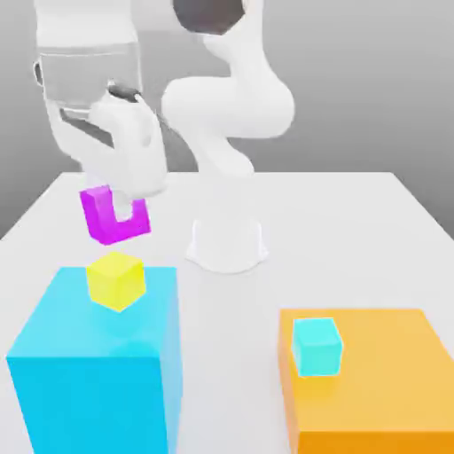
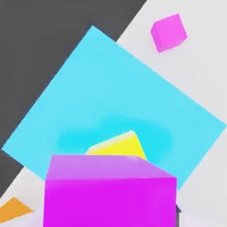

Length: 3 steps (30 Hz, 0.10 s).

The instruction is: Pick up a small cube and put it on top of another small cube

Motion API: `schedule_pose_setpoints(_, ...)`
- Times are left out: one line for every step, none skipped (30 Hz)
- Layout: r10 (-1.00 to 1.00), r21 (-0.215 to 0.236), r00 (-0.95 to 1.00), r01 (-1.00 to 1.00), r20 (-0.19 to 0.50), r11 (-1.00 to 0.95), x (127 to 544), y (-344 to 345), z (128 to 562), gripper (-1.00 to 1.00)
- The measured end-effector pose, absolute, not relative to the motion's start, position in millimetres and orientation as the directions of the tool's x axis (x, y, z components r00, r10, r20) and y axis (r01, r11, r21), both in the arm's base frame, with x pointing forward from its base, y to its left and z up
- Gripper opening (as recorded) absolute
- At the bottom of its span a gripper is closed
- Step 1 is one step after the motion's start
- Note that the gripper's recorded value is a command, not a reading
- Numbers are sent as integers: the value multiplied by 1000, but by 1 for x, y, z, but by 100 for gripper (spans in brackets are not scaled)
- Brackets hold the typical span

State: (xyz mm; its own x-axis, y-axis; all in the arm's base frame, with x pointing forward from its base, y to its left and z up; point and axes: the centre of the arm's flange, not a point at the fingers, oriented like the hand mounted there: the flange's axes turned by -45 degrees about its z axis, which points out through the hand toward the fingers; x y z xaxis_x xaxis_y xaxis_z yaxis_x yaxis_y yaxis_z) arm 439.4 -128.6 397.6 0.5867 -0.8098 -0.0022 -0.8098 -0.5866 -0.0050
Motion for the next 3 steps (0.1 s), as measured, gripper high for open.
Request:
schedule_pose_setpoints(-810,-5,587,-810,-2,-587,439,-129,398,100)
schedule_pose_setpoints(-810,-5,587,-810,-2,-587,439,-129,398,100)
schedule_pose_setpoints(-810,-5,587,-810,-2,-587,439,-129,398,100)
